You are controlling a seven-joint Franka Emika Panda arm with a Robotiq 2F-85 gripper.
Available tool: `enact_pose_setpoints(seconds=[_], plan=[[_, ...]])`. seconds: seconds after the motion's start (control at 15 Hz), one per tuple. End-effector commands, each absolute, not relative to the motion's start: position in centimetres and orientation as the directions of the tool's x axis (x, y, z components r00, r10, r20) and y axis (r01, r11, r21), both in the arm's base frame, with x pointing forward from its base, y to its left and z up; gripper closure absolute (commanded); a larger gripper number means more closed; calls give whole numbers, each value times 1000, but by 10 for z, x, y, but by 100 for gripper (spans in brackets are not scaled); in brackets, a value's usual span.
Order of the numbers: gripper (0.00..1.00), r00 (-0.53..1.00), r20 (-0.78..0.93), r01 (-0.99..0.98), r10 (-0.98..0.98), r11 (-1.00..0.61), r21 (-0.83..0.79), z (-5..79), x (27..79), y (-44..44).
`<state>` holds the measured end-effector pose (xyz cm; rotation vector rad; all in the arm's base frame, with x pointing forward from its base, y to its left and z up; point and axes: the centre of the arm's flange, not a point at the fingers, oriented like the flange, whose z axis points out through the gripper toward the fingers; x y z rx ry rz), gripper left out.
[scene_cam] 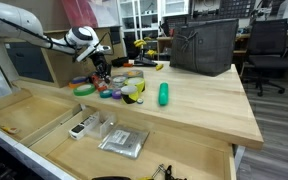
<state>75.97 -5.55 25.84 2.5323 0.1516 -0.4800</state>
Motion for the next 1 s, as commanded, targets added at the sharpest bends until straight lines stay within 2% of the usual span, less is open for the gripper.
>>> enact_pose_setpoints(seconds=[0.0,0.93], plan=[[100,930,-363,229,54,-858,460,265,754,-72],[100,938,-310,276,155,-875,397,250,718,-72]])
